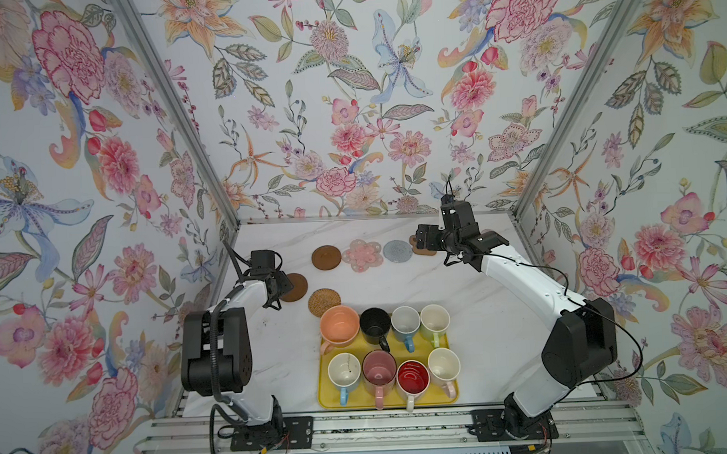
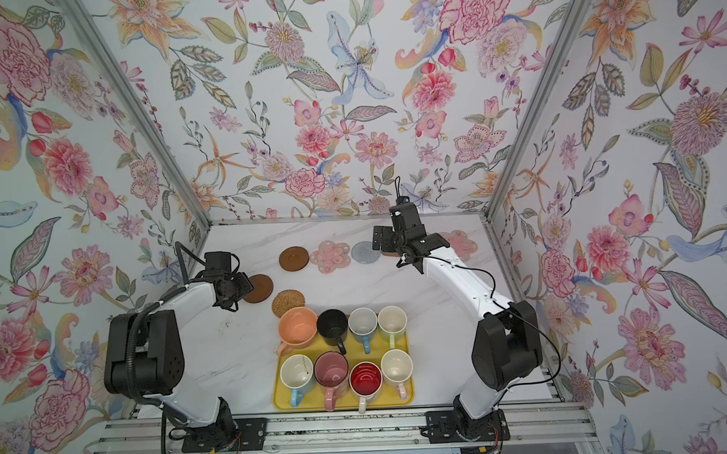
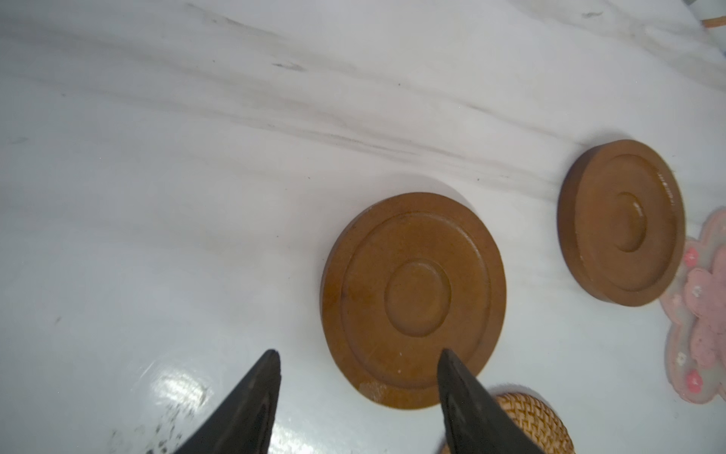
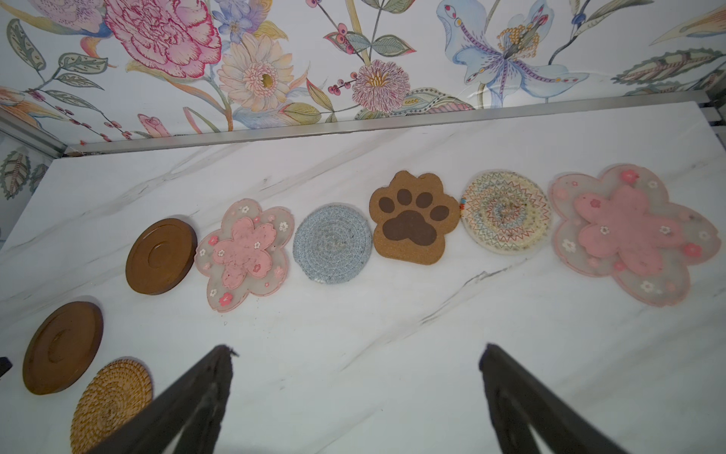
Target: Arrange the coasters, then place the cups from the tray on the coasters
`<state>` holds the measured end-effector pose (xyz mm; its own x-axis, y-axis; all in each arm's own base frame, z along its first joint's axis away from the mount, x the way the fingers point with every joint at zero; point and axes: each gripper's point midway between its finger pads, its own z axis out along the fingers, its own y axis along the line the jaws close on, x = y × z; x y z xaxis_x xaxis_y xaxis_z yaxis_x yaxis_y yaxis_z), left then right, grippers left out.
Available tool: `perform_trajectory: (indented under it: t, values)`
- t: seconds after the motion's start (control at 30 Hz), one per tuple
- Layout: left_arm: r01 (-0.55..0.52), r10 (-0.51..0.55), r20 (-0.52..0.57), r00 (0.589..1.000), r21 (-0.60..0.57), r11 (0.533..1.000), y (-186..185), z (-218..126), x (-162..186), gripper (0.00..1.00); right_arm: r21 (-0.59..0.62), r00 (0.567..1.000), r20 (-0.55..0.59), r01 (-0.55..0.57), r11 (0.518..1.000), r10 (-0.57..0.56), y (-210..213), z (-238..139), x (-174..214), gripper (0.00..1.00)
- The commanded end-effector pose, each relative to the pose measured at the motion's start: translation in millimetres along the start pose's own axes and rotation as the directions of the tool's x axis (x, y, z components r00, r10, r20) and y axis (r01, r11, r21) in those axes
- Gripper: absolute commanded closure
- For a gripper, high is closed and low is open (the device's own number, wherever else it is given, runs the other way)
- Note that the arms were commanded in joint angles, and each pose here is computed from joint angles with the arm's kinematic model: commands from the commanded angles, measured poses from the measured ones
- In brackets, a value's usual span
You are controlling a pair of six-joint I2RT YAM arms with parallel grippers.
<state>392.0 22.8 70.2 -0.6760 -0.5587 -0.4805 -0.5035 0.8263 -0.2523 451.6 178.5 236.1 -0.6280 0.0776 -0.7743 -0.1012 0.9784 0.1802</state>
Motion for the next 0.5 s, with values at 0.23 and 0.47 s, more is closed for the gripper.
perform_trajectory:
  t: [0.23,0.47]
  values:
    - [-0.084,0.081,-0.078,0.994,-0.024,0.996,1,-15,49,0.35,-0.021,1.0,0.012,-0.013,1.0,0.013,5,-7,3,0.01]
    - [-0.097,0.093,-0.108,0.99,-0.035,0.995,2,-3,61,0.39,-0.014,1.0,0.018,-0.012,1.0,0.012,3,-14,6,0.01]
